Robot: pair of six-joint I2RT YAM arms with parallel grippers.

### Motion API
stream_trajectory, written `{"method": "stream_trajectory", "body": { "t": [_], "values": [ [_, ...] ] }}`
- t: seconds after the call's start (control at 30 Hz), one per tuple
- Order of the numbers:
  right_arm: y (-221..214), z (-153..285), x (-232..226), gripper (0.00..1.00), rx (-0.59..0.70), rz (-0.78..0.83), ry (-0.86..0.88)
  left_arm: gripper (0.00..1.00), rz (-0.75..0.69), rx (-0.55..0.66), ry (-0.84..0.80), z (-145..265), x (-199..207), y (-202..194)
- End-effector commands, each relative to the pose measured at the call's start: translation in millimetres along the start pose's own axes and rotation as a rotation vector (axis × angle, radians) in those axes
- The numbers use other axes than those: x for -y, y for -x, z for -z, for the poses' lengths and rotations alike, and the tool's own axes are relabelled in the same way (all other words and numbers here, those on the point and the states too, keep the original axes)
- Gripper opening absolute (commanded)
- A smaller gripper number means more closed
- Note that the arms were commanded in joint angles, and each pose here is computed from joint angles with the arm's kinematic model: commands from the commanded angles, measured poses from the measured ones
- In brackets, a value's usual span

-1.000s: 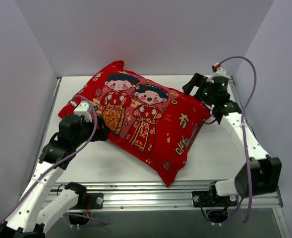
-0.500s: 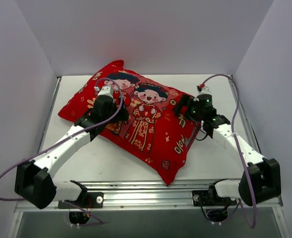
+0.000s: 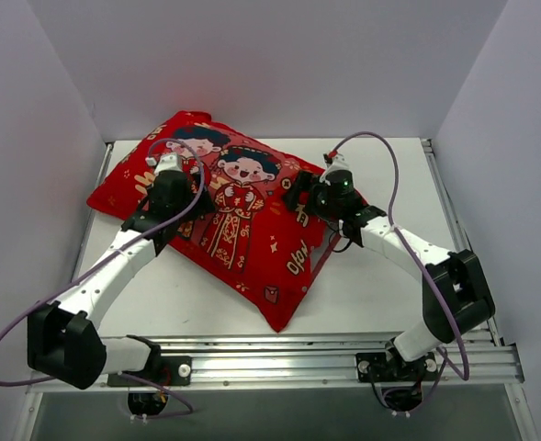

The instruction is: Remove the pillowcase from the pillow

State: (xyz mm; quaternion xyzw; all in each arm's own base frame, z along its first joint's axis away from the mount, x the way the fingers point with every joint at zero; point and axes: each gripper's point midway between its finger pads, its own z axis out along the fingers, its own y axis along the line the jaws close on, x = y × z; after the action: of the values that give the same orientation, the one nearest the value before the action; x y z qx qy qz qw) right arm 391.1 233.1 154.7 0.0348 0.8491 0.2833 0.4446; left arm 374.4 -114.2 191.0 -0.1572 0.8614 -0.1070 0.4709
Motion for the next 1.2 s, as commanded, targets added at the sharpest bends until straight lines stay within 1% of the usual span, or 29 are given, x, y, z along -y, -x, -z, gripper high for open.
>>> {"method": "stream_trajectory", "body": {
  "t": [0.0,0.03,0.07,0.1,0.13,0.17,0.2,0.23,0.27,0.3,0.33,0.37,0.4,0.47,0.5,0.57,0.6,0.67,0.77,0.83,0.87,0.9,0.93,0.97,1.07,1.1,1.17],
  "values": [
    [20,4,-39,0.95,0.011,0.038,0.088,0.94,-0.175,0.056,-0.154,40,57,31],
    [27,7,-36,0.96,0.026,0.041,0.056,0.94,-0.278,0.057,-0.126,46,60,28],
    [39,12,-37,0.98,0.054,0.048,0.035,0.94,-0.335,0.061,-0.14,54,72,27],
    [43,23,-32,1.0,0.055,0.049,-0.008,0.94,-0.401,0.065,-0.205,71,105,23],
    [51,31,-28,1.0,0.076,0.052,-0.038,0.94,-0.483,0.062,-0.179,77,107,18],
    [60,38,-19,1.0,0.109,0.055,-0.089,0.94,-0.526,0.068,-0.189,84,118,14],
    [69,54,-15,1.0,0.138,0.055,-0.123,0.94,-0.584,0.081,-0.241,102,142,5],
    [77,63,-4,1.0,0.16,0.042,-0.163,0.94,-0.657,0.075,-0.229,102,147,-4],
    [81,72,6,1.0,0.18,0.022,-0.203,0.94,-0.691,0.101,-0.201,106,151,-6],
    [83,87,14,1.0,0.182,0.006,-0.23,0.94,-0.738,0.107,-0.232,117,166,-18],
    [87,95,21,1.0,0.194,-0.012,-0.249,0.94,-0.774,0.11,-0.225,115,174,-23],
    [93,103,37,1.0,0.21,-0.042,-0.284,0.94,-0.788,0.119,-0.21,115,178,-25],
    [92,116,44,1.0,0.22,-0.063,-0.3,0.94,-0.819,0.105,-0.216,112,186,-39],
    [101,135,58,1.0,0.265,-0.1,-0.329,0.94,-0.83,0.101,-0.234,111,198,-47],
    [94,139,65,1.0,0.256,-0.113,-0.348,0.94,-0.851,0.087,-0.223,103,203,-57],
    [91,147,70,1.0,0.266,-0.129,-0.362,0.94,-0.872,0.09,-0.238,105,216,-67],
    [87,153,73,1.0,0.269,-0.135,-0.363,0.94,-0.893,0.081,-0.218,96,219,-77],
    [83,158,73,1.0,0.271,-0.138,-0.356,0.94,-0.891,0.082,-0.21,92,225,-82],
    [70,159,76,1.0,0.243,-0.14,-0.35,0.95,-0.901,0.084,-0.156,79,225,-89],
    [64,157,73,1.0,0.228,-0.141,-0.319,0.98,-0.917,0.099,-0.086,69,217,-92],
    [56,155,74,1.0,0.21,-0.144,-0.313,0.95,-0.922,0.106,-0.062,66,215,-91],
    [55,154,71,1.0,0.214,-0.145,-0.29,0.9,-0.932,0.106,-0.037,62,211,-93],
    [53,154,70,1.0,0.21,-0.144,-0.278,0.84,-0.932,0.11,-0.016,61,207,-93],
    [43,151,66,1.0,0.179,-0.145,-0.24,0.75,-0.929,0.123,0.012,59,204,-90],
    [32,146,62,0.99,0.163,-0.153,-0.186,0.66,-0.916,0.121,0.035,54,197,-90],
    [28,145,62,0.99,0.155,-0.158,-0.178,0.58,-0.908,0.125,0.042,54,195,-89],
    [23,144,59,0.99,0.149,-0.167,-0.153,0.53,-0.9,0.131,0.052,55,192,-86]
  ]
}}
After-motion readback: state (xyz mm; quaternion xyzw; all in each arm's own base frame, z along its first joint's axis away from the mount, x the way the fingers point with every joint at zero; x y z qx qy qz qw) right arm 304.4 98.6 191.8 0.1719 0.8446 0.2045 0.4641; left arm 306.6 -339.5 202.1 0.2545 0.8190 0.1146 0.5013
